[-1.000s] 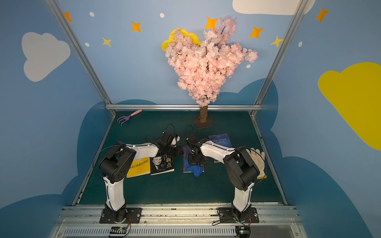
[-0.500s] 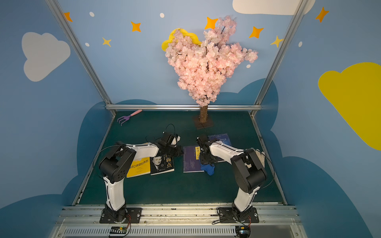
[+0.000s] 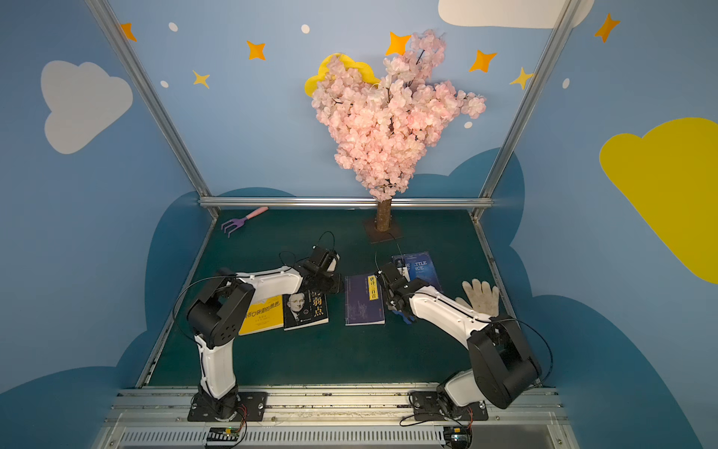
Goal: Wipe the cover of the book
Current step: Wipe the dirt from the cover of the book, then move the book to the center of the board.
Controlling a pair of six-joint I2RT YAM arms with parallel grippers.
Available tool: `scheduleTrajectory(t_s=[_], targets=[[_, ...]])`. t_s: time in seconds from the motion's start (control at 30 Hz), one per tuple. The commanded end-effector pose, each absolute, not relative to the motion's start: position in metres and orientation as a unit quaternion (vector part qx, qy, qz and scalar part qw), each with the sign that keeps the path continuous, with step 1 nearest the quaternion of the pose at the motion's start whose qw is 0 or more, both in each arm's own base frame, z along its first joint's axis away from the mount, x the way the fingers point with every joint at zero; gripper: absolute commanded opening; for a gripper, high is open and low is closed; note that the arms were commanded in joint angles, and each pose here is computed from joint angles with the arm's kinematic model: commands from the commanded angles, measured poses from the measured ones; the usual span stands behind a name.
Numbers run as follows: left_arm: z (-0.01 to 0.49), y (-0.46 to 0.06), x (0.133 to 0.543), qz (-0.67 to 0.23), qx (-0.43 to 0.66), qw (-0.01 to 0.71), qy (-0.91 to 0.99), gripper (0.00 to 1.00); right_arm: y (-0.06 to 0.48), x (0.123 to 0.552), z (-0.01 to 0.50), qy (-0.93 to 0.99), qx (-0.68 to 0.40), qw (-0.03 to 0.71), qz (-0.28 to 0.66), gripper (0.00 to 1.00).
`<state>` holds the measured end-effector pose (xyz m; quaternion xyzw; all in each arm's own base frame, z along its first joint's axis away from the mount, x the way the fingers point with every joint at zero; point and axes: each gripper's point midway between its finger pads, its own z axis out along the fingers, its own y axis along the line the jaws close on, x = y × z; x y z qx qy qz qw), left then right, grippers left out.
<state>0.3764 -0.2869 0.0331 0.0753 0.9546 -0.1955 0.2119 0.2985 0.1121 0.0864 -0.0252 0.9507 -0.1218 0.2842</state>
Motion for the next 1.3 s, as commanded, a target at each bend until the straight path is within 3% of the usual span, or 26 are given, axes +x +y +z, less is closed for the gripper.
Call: scheduleTrajectory(t_s=[0.0,0.23,0.47,0.57,0.77,1.0,1.27], targets=[[0.074,-0.299,0.374,-0.171,0.086,0.247,0.950,0.33,0.094,0.303,0.100,0.942,0.018,0.298,-0.150,0.00],[0.100,-0.398,0.344,-0.226,0.151,0.242,0.932,0.39,0.071,0.298,0.096,0.948,0.073,0.286,-0.122,0.00],[0.072,-0.473,0.319,-0.255,0.204,0.187,0.926,0.40,0.038,0.315,0.102,0.951,0.193,0.240,-0.015,0.00],[0.059,-0.491,0.318,-0.262,0.211,0.161,0.928,0.41,0.016,0.338,0.122,0.945,0.224,0.236,-0.013,0.00],[0.036,-0.499,0.323,-0.264,0.203,0.142,0.932,0.42,-0.026,0.376,0.115,0.933,0.312,0.161,0.084,0.00],[0.026,-0.476,0.343,-0.280,0.167,0.133,0.936,0.49,0.004,0.392,0.040,0.936,0.296,0.029,0.189,0.00],[0.027,-0.458,0.371,-0.301,0.131,0.142,0.934,0.50,0.040,0.380,0.030,0.959,0.237,0.018,0.156,0.00]])
